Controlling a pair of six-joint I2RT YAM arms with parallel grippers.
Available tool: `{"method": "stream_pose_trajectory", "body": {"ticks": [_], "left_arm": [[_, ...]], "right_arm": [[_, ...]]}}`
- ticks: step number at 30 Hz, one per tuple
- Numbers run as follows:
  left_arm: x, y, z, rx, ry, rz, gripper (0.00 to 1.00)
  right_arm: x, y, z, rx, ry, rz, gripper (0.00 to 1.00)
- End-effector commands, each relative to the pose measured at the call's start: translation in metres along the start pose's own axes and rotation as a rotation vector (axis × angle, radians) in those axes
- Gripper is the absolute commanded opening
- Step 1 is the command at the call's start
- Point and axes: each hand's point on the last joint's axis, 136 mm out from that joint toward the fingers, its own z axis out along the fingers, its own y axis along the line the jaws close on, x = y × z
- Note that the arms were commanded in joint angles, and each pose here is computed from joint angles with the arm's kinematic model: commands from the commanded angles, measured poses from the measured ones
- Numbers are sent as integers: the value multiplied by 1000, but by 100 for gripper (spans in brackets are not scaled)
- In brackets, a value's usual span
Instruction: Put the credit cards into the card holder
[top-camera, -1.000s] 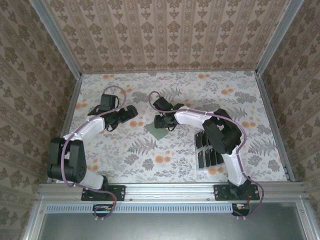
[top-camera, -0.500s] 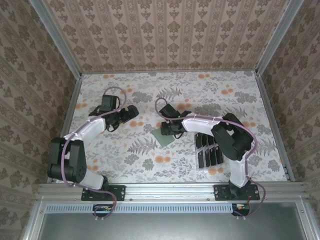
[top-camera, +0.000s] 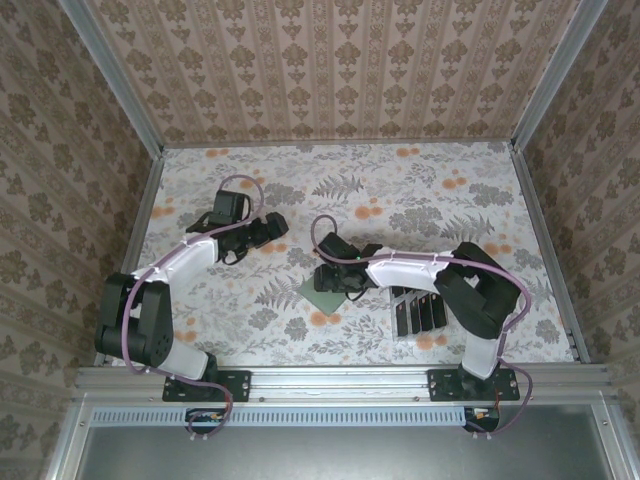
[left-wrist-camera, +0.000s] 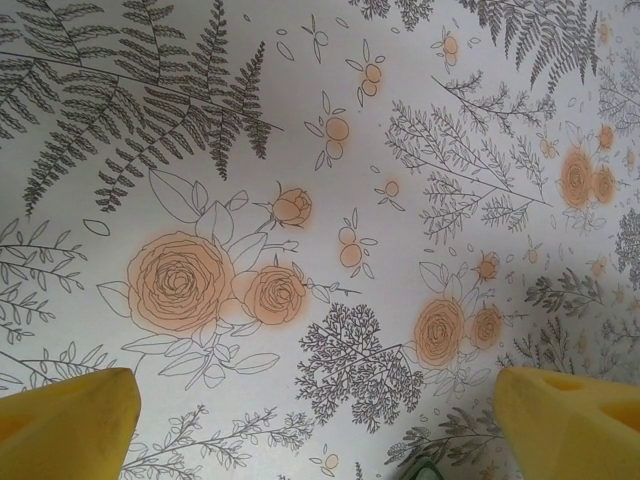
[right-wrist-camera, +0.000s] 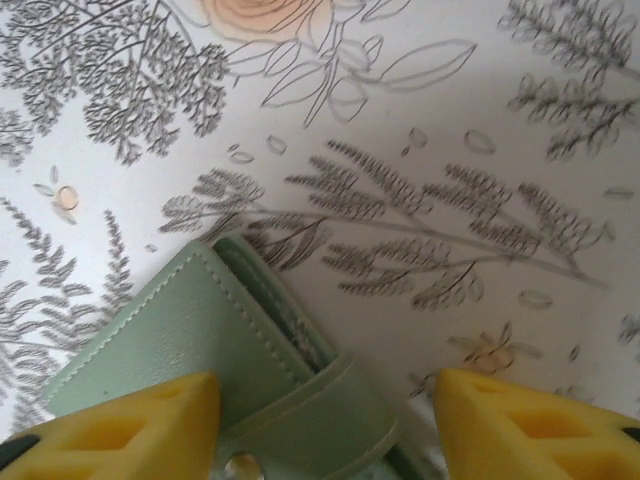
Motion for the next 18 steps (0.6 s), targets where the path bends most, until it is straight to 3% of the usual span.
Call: {"method": "stream_pose_trajectory", "body": {"ticks": [1,12,18], "left_arm": [[11,-2,1,8,27,-19,100],[26,4,-4,-5,30,-42,100],[25,6,-6,-14,22,-51,100]], "right_arm": [[-7,-2,-28,47,-69,-11,65],[0,8,-51,162,-101,-569,64],[-2,10,-40,194,-78,-683,60]]}}
